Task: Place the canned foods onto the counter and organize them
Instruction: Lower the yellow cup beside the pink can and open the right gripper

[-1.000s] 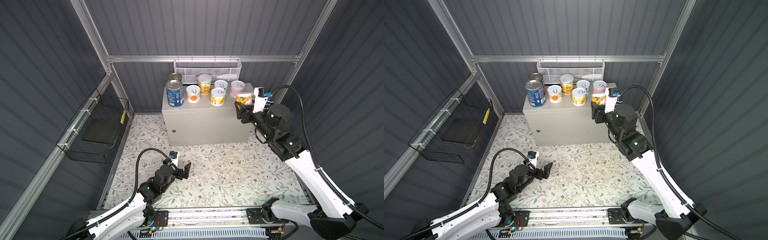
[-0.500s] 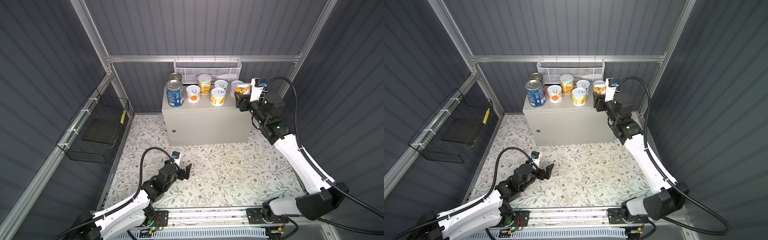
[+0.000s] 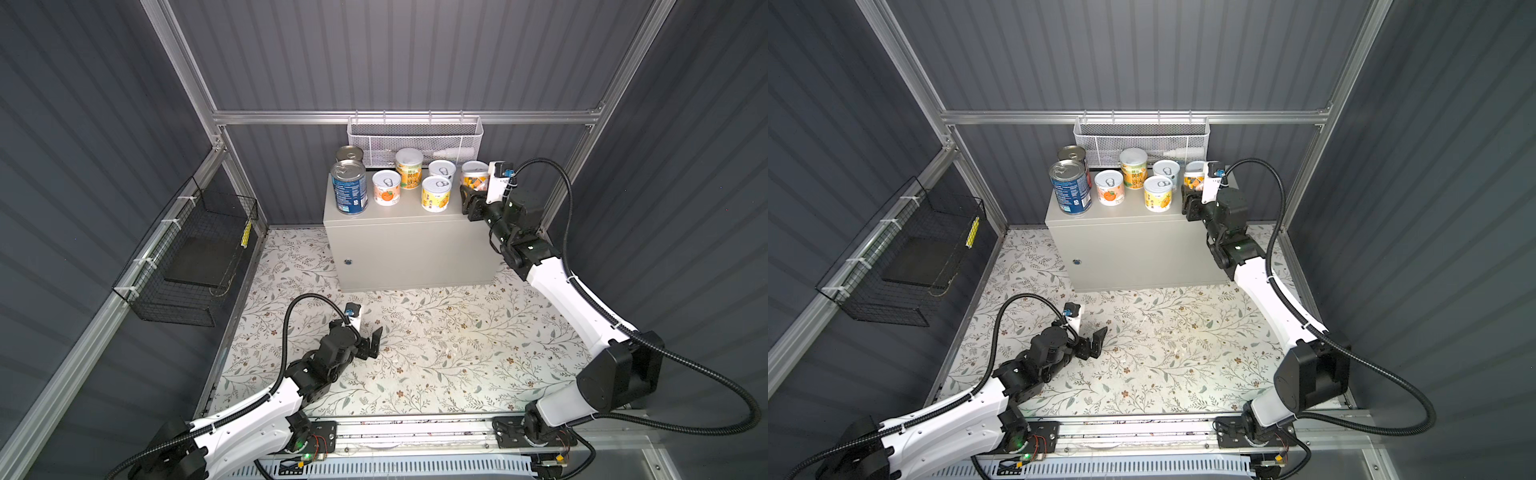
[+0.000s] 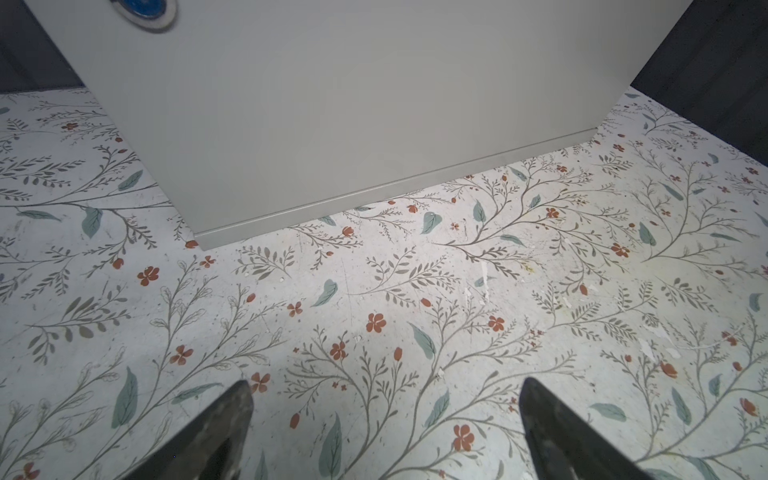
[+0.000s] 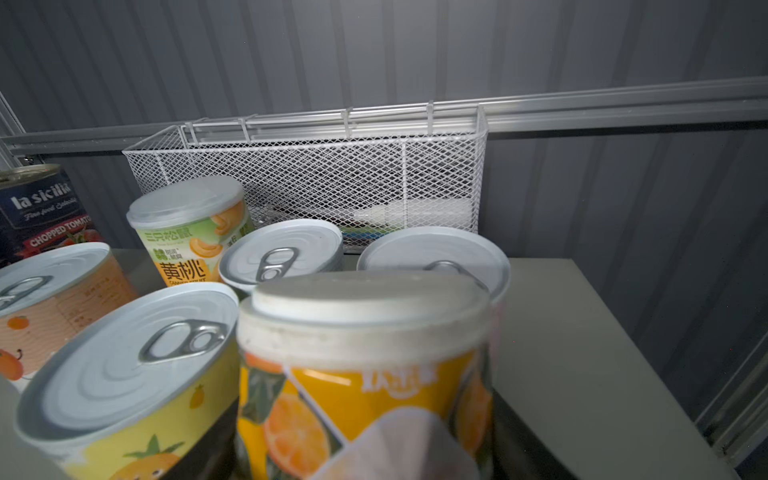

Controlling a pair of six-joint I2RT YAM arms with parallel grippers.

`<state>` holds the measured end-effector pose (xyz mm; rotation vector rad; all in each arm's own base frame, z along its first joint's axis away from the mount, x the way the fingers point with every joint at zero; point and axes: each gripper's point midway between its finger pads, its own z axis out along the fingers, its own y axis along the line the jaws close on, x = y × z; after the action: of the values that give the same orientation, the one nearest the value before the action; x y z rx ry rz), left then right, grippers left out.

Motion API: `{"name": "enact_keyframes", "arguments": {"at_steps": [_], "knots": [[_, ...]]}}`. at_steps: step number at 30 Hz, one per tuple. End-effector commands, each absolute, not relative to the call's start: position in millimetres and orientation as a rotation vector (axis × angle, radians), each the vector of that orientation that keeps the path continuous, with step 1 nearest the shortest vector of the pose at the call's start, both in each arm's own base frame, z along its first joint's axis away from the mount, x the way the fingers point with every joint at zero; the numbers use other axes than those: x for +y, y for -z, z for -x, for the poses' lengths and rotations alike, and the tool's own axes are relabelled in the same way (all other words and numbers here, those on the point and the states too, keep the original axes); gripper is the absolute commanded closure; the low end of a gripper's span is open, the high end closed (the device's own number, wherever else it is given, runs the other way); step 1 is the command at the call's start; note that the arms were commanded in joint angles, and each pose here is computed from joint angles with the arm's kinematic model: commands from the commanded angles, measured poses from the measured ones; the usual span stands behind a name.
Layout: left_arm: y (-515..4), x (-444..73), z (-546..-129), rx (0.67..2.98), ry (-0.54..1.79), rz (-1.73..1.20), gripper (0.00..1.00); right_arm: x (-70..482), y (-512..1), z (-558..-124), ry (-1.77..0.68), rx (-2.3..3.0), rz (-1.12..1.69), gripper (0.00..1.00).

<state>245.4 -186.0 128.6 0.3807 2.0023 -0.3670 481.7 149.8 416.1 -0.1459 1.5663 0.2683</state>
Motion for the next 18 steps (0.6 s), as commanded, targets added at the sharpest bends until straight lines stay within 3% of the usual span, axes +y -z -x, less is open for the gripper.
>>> {"name": "enact_keyframes", "arguments": {"at_steps": [1,11,13,17,18], "knots": [[-144.3,-187.8,-252.6,1.96,0.361,-0.367,0.0,144.4,-449.5,-479.7,-0.274,1.436,0.11,0.34],[-142.1,-187.8,-254.2,1.971,0.348,-0.366,0.0,151.2,-419.1,-492.9,-0.296,1.499,0.109,0.28],[-141.5,-188.4,-254.2,1.975,0.349,-0.368,0.0,151.9,-412.3,-494.2,-0.301,1.518,0.104,0.23],[-140.5,-189.3,-254.8,1.983,0.347,-0.37,0.0,150.7,-407.0,-490.6,-0.31,1.537,0.098,0.01],[-139.5,-189.3,-254.9,1.987,0.343,-0.372,0.0,151.8,-407.9,-487.6,-0.318,1.54,0.105,0.01]]}}
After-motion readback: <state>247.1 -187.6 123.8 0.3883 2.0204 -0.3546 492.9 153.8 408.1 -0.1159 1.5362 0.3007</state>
